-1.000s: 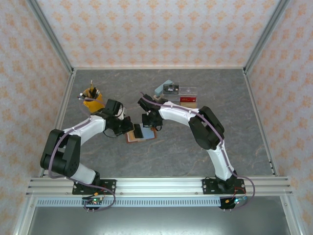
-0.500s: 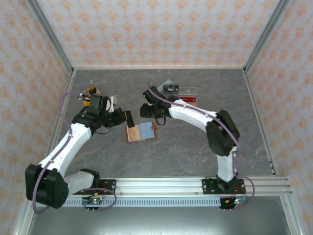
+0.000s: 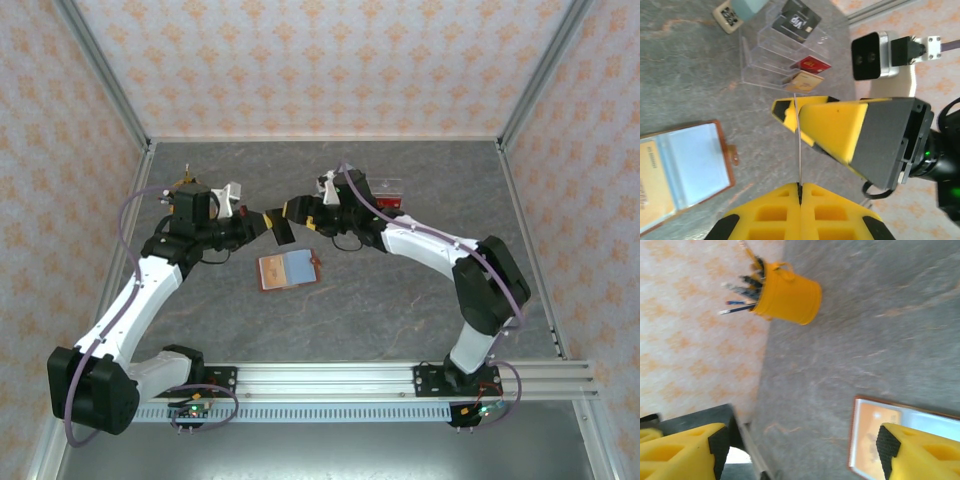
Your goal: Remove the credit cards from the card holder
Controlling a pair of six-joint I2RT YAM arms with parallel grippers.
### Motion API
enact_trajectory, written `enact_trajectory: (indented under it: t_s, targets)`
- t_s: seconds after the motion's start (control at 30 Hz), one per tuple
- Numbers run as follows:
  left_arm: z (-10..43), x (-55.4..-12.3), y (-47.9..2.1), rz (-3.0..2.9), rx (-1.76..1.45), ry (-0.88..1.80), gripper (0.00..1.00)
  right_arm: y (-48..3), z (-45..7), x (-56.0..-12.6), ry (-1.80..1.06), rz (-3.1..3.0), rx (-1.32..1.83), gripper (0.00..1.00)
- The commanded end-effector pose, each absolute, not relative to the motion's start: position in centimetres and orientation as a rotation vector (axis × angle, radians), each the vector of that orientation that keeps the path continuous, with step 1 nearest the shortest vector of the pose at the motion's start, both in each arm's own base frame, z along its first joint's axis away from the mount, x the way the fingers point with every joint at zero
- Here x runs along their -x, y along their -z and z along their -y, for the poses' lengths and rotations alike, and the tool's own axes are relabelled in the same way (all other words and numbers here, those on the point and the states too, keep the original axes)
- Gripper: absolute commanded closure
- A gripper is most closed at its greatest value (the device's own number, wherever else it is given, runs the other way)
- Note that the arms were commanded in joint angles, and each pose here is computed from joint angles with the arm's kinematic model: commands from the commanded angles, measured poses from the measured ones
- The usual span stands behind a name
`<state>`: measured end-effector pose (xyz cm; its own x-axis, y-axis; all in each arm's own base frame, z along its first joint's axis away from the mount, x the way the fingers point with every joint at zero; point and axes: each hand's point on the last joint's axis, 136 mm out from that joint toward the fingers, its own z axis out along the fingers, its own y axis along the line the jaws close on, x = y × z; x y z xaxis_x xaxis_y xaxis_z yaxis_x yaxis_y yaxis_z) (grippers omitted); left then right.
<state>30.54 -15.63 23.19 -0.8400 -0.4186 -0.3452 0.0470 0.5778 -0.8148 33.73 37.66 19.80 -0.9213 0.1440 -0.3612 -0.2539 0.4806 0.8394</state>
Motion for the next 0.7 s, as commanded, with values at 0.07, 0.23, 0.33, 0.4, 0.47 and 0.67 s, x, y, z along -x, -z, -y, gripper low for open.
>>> enact_trajectory:
  t_s: [0.07,0.23,0.33,0.4,0.47,0.67]
  targets:
    - [16.6,-30.7,-27.4,-2.214,0.250,1.346,1.00,-25.1,-39.4,-32.0,-1.718,-2.161,0.193,0.26]
    - [16.4,-31.2,-27.3,-2.220,0.286,1.339,1.00,-26.0,-38.9,-31.2,-1.749,-2.131,0.195,0.34]
    - [16.5,-31.3,-27.4,-2.215,0.294,1.351,1.00,-26.1,-38.8,-30.9,-1.766,-2.129,0.189,0.40]
    - [16.6,-31.3,-27.4,-2.218,0.294,1.358,1.00,-26.4,-38.9,-30.8,-1.797,-2.122,0.177,0.42]
    - [16.5,-31.3,-27.3,-2.228,0.296,1.346,1.00,-27.0,-39.2,-30.6,-1.851,-2.097,0.176,0.42]
    - [16.0,-31.6,-26.4,-2.251,0.325,1.314,1.00,-27.3,-38.9,-30.4,-1.876,-2.082,0.147,0.46]
